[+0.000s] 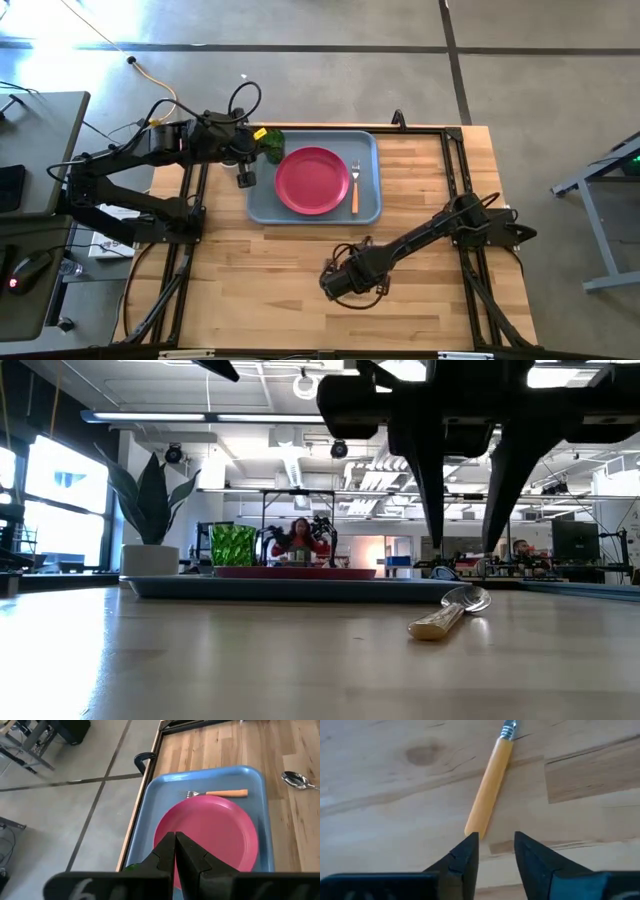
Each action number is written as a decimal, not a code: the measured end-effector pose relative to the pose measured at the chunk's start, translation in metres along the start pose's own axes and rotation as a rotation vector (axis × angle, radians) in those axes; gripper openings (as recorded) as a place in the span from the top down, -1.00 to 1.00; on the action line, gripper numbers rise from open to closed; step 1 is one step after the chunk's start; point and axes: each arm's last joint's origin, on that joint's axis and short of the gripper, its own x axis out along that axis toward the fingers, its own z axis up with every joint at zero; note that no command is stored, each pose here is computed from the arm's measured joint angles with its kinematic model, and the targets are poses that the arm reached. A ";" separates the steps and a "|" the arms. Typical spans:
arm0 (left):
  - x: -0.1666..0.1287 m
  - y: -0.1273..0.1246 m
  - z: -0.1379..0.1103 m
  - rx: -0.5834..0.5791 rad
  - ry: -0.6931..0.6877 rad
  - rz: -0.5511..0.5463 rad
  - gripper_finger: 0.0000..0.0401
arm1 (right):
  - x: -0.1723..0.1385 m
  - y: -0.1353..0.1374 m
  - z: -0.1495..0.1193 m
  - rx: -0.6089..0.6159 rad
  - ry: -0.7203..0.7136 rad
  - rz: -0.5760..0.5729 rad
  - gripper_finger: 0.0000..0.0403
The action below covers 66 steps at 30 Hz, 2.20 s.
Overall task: Pick and place plate/cup/fork/spoon on tray
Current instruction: Put the orange spoon on the blue tray to the right of the orange fork
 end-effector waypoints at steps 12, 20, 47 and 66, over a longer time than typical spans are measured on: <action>0.000 0.000 0.000 0.001 0.003 0.003 0.99 | 0.014 0.015 0.021 0.090 -0.067 -0.013 0.24; 0.000 0.000 0.000 -0.004 0.004 0.003 0.99 | 0.044 0.019 0.024 0.116 -0.054 -0.098 0.24; 0.000 0.000 0.000 -0.006 0.004 0.003 0.99 | 0.053 0.018 0.027 0.125 -0.053 -0.155 0.87; 0.000 -0.001 -0.003 -0.017 0.029 -0.008 0.99 | -0.009 0.025 0.005 -0.035 -0.189 -0.026 0.87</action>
